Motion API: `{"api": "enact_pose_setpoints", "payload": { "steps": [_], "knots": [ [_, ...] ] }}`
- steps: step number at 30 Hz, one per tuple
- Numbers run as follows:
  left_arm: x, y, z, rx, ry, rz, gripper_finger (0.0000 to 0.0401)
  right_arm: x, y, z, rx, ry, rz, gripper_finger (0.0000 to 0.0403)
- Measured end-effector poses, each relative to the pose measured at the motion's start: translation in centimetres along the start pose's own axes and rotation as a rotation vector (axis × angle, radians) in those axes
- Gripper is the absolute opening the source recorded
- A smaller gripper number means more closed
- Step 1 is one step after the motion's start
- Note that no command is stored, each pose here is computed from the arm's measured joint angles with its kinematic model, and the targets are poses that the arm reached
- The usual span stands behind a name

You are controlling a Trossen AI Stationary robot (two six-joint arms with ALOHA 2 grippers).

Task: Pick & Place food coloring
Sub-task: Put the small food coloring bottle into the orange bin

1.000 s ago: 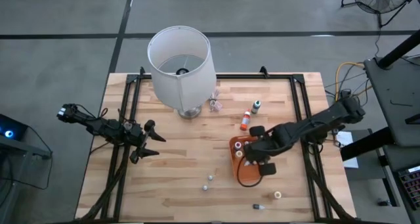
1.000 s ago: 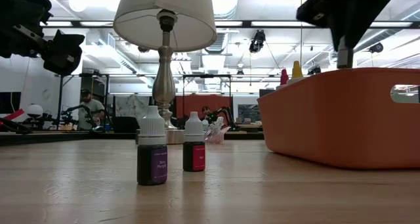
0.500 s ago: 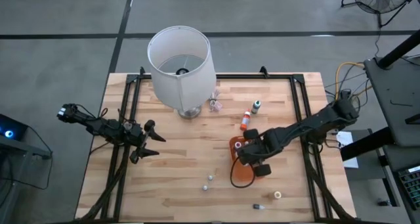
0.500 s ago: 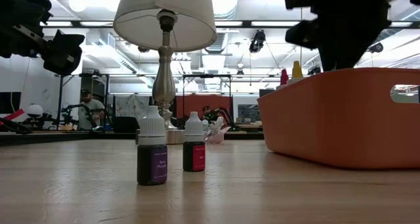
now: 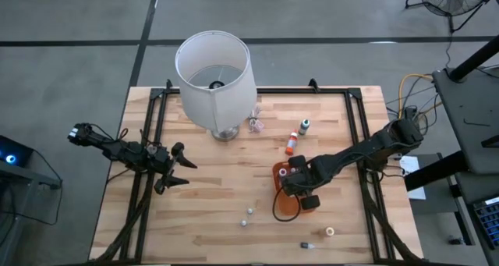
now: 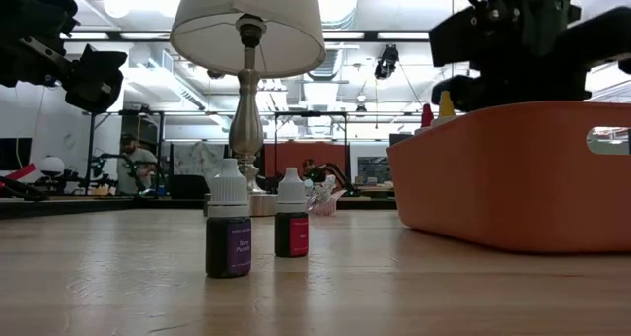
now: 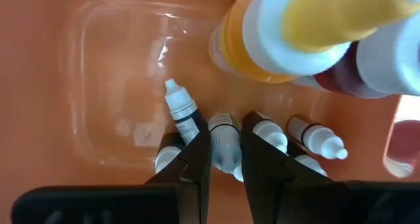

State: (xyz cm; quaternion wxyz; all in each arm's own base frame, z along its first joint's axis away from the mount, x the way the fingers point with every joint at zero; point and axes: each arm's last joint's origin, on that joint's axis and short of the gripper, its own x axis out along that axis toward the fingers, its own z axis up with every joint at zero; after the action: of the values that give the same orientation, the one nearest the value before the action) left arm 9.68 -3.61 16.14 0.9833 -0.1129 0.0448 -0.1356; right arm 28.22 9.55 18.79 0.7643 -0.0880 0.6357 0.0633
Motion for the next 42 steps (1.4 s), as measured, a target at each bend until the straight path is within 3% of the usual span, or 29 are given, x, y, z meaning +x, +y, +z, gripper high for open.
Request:
{"api": "enact_pose_setpoints", "payload": {
  "steps": [16, 32, 42],
  "knots": [
    [0.0, 0.0, 0.0, 0.0, 0.0, 0.0, 0.0258, 1.5, 0.0, -0.6, -0.007, -0.03, 0.002, 0.0063],
    [0.0, 0.0, 0.0, 0.0, 0.0, 0.0, 0.0259, 1.4, -0.2, -0.5, -0.001, -0.03, -0.003, 0.0129],
    [0.0, 0.0, 0.0, 0.0, 0.0, 0.0, 0.0258, -0.8, -0.6, -0.2, 0.01, -0.054, -0.031, 0.0161]
  ]
}}
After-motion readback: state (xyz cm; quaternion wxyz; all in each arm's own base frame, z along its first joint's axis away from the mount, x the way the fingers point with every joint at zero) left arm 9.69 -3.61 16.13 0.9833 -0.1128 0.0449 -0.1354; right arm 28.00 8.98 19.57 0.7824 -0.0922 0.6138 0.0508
